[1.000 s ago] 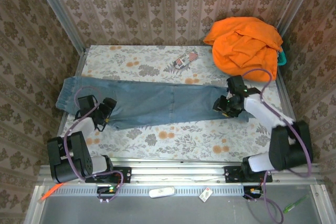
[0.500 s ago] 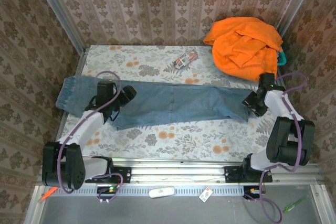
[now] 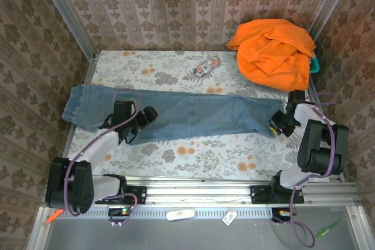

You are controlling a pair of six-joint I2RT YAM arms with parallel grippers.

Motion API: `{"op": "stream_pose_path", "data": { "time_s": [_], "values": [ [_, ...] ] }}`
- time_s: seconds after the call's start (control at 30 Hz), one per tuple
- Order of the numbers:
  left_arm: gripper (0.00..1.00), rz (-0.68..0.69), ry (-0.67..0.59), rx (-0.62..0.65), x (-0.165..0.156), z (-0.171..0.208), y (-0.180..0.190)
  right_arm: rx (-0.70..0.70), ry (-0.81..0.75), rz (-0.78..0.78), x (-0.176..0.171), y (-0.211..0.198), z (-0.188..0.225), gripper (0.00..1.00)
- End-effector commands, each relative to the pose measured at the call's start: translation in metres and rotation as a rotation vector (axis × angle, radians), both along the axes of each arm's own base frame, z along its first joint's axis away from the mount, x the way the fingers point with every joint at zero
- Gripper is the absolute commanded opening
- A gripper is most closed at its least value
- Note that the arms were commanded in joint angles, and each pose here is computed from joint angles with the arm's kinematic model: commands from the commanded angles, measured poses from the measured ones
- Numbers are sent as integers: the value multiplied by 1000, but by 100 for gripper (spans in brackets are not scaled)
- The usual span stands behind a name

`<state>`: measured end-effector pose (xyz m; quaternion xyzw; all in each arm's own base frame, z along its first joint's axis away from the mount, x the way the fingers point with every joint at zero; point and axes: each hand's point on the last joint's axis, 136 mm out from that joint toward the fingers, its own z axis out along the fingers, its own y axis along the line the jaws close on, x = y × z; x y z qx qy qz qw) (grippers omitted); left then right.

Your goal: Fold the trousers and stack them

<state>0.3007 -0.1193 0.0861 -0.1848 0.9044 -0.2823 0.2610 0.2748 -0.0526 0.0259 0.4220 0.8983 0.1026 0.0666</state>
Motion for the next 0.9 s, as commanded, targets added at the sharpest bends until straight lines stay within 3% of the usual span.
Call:
{"op": "stream_pose_path", "data": {
  "time_s": [0.0,0.37,0.7,0.87],
  "values": [
    [85,-27,-48,-8,2,9,-1,-45,-83,17,15,-6,29,0],
    [84,-27,-64,-29,0,13,-2,-312,-207,140,75,-21,122,0],
    [83,-34,-68,-40,0,13,-5,-444,-418,285,128,-1,206,0],
    [83,-34,-87,-57,-2,15,-7,-532,-330,297,109,-14,176,0]
  ]
}}
